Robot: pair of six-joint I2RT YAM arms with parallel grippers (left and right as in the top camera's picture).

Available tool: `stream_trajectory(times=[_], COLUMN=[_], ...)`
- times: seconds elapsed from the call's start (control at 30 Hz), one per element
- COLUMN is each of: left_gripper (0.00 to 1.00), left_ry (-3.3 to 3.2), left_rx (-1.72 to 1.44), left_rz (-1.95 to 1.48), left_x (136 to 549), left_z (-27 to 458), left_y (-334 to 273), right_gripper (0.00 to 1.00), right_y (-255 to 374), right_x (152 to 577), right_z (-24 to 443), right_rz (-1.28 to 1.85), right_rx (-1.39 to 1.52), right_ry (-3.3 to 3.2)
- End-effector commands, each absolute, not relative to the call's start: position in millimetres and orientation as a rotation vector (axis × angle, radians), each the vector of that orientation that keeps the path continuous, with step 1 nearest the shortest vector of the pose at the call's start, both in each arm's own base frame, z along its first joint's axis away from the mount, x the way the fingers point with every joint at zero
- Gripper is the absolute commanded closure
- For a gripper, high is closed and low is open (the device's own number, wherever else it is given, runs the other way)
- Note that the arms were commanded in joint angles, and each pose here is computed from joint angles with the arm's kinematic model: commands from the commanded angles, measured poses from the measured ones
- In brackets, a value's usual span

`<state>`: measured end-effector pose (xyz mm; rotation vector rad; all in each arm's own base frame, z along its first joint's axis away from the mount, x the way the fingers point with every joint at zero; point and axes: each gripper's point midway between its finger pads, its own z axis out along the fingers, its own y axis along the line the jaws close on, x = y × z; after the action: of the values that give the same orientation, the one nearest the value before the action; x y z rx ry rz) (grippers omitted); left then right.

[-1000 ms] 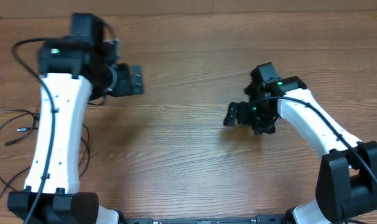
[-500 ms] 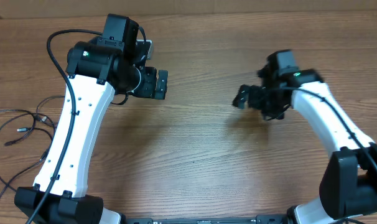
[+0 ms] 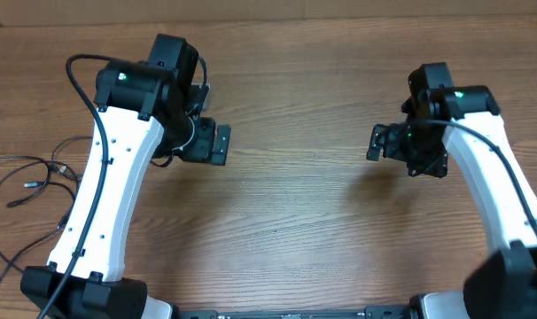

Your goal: Untangle cables

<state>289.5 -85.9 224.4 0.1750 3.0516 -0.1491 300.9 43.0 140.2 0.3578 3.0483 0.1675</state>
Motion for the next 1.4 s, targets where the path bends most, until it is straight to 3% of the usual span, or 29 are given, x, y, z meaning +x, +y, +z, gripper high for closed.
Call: stream_trajectory(times=[0.0,0.53,0.83,1.37], left_gripper=[0.0,0.0,0.0,0.0], left_ry=[3.099,2.93,2.436,2.32], left_rx=[0.153,0.079,-0.03,-0.047], left_rz=[-0.105,-0.09,-0.118,-0.113], left_x=[281.7,259.8,226.2,194.8], left_z=[220.3,194.4,221.3,233.0], left_y=[-80.2,-68.4,-42.5,-29.2], right_gripper=[0.0,0.0,0.0,0.0], right_y=[42.8,38.5,33.7,33.0], right_x=[302.6,248.8,204.2,196.2], right_z=[179.2,174.7,215.7,217.8], right_rz=[0.165,0.262,0.328,0.333], right_rx=[0.302,0.301,0.236,0.238], right_ry=[2.906,2.584,2.228,2.214])
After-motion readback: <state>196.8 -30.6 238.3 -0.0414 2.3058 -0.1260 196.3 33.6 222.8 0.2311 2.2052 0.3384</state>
